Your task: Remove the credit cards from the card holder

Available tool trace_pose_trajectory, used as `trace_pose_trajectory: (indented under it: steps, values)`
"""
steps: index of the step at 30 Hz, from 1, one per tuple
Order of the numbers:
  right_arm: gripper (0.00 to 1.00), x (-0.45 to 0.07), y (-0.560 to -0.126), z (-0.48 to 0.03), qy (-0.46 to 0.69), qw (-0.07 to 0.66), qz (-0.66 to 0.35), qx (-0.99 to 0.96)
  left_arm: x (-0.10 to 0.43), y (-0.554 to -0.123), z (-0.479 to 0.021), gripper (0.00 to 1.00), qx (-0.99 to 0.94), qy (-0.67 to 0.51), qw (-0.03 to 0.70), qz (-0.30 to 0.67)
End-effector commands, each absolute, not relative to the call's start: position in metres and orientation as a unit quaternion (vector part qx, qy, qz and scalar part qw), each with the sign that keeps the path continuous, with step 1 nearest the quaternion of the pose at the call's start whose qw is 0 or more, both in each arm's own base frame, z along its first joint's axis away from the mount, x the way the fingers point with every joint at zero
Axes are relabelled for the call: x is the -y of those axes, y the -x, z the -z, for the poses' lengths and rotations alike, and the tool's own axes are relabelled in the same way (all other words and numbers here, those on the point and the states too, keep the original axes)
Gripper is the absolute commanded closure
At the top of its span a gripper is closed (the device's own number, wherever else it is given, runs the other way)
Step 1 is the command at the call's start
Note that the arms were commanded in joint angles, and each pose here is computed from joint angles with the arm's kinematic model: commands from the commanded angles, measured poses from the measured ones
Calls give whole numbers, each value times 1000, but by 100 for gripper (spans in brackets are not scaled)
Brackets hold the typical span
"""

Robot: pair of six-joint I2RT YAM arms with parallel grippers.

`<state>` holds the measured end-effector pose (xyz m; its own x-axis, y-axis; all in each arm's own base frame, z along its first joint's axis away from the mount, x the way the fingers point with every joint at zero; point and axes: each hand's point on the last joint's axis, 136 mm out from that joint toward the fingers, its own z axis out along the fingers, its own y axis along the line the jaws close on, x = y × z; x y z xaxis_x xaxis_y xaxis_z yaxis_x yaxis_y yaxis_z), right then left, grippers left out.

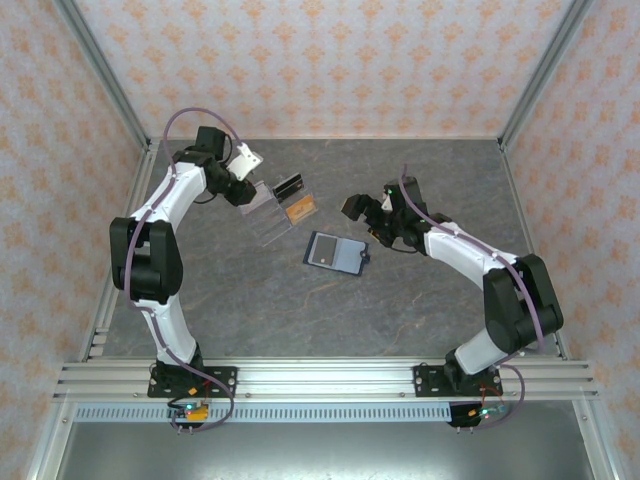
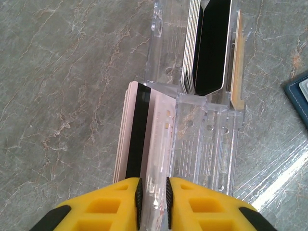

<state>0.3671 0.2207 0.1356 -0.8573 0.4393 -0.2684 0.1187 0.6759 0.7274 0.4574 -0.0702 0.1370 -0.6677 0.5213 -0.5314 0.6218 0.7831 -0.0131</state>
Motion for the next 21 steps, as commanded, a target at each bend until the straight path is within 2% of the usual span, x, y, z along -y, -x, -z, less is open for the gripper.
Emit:
trace_pose_trajectory:
  steps: [1,6,10,15,21]
  values:
    - [0,-224,-377,-148,-155,229,-382,-882,65,-460,-165,76,-901,-308,295,80]
    - [1,-223,-375,-147,-151,229,-375,-885,71,-456,-198,69,-888,-292,341,93]
    - [3,-227,-368,-141,-132,233,-330,-905,72,-455,-219,54,-888,-248,373,106]
    - [12,-250,-357,-124,-98,221,-277,-930,70,-460,-239,44,-891,-144,409,135]
    - [21,-286,-341,-96,-71,177,-267,-945,48,-453,-237,39,-903,11,412,125]
